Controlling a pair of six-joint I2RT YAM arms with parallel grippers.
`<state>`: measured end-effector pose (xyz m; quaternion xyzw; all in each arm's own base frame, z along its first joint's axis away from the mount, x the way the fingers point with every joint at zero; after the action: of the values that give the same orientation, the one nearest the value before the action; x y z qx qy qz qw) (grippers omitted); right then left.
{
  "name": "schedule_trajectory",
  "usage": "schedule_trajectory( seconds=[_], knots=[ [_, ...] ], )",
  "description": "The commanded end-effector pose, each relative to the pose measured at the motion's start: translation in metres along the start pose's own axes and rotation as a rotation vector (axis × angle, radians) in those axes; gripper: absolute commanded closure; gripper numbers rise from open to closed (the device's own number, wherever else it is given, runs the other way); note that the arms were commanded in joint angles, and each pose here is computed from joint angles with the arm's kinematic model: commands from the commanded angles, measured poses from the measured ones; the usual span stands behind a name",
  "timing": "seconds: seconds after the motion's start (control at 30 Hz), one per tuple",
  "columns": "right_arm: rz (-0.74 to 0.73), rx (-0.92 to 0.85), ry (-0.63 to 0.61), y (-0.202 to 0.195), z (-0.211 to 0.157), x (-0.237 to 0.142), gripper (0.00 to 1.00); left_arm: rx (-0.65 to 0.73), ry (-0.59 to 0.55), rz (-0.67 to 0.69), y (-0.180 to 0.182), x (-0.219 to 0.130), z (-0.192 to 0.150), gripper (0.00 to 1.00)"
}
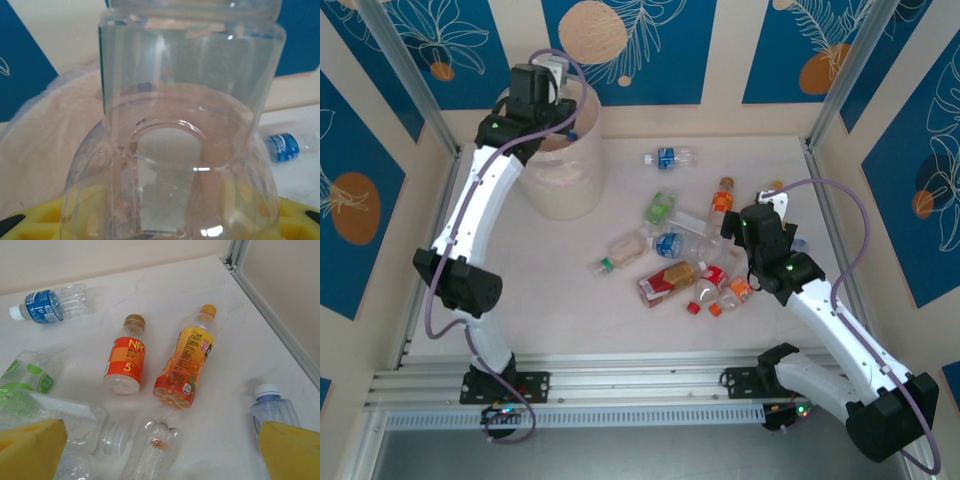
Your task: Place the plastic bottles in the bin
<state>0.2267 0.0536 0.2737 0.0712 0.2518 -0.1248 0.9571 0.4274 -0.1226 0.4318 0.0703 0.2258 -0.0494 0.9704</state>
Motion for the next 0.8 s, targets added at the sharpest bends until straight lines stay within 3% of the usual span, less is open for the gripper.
schedule_trajectory(
  seconds=[0.0, 0.27, 0.77],
  knots=[
    [0.000, -0.008, -0.029, 0.000, 0.004, -0.003, 0.01, -0.083, -0.075, -0.004, 0.015, 0.004, 0.016, 0.57],
    [-0.005, -0.008, -0.028, 0.000, 0.005, -0.003, 0.01, -0.156, -0.048, -0.002, 0.032, 0.041, 0.008, 0.57],
    [-0.036, -0.014, -0.027, -0.004, 0.003, -0.004, 0.01, -0.111, 0.116, -0.054, 0.042, 0.084, -0.027, 0.57]
  ],
)
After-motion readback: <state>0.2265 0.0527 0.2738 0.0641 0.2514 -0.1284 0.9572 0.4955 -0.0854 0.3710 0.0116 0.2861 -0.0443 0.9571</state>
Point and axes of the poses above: each hand's point on the last joint's axis, 136 mm out from that joint toward the fingers, its own x axis out along the fingers, its own y axis along the line the jaws close on, z = x × y, the point moved 9 cm from there along -x, back along the fingers, and after that the axes turned 3 degrees about x, right-handed, at the moved point
